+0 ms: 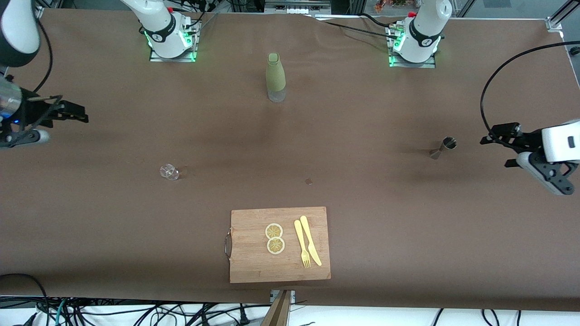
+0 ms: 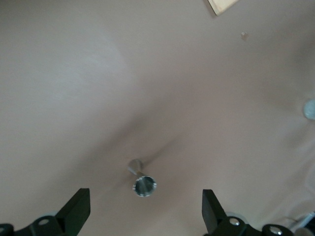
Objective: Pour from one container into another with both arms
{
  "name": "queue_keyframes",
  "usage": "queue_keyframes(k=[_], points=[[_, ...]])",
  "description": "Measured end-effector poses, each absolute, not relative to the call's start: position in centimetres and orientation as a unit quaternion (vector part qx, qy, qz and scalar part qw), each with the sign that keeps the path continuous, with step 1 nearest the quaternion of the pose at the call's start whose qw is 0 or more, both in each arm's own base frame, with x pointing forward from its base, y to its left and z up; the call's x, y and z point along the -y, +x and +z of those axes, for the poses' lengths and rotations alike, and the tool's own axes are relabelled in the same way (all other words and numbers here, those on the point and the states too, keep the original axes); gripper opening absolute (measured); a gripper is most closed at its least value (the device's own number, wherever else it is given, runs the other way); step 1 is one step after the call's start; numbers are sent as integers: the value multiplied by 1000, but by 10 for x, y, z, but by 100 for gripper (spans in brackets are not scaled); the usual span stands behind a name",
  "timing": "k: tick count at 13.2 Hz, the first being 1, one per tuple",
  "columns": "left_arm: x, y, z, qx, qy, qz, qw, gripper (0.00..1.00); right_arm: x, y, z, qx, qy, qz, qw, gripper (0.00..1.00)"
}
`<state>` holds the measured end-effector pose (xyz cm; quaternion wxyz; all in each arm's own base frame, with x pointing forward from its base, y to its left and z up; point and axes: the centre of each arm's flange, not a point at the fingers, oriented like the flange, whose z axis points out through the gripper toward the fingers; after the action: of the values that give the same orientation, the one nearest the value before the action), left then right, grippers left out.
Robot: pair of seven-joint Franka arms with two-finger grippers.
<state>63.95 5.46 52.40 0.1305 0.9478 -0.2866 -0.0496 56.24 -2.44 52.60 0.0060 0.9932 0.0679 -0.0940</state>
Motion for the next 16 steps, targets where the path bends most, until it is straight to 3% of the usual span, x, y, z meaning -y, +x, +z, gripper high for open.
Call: queue_keyframes(k=[6, 11, 16], points=[[-39, 618, 600, 133, 989, -26, 66, 100, 35, 541, 551, -45, 996, -73, 9, 100], [56, 615, 600, 50, 998, -45, 7, 100, 30, 544, 551, -31, 997, -71, 8, 100], [48, 616, 599, 24, 999, -46, 5, 100, 30, 544, 551, -30, 997, -71, 8, 100]])
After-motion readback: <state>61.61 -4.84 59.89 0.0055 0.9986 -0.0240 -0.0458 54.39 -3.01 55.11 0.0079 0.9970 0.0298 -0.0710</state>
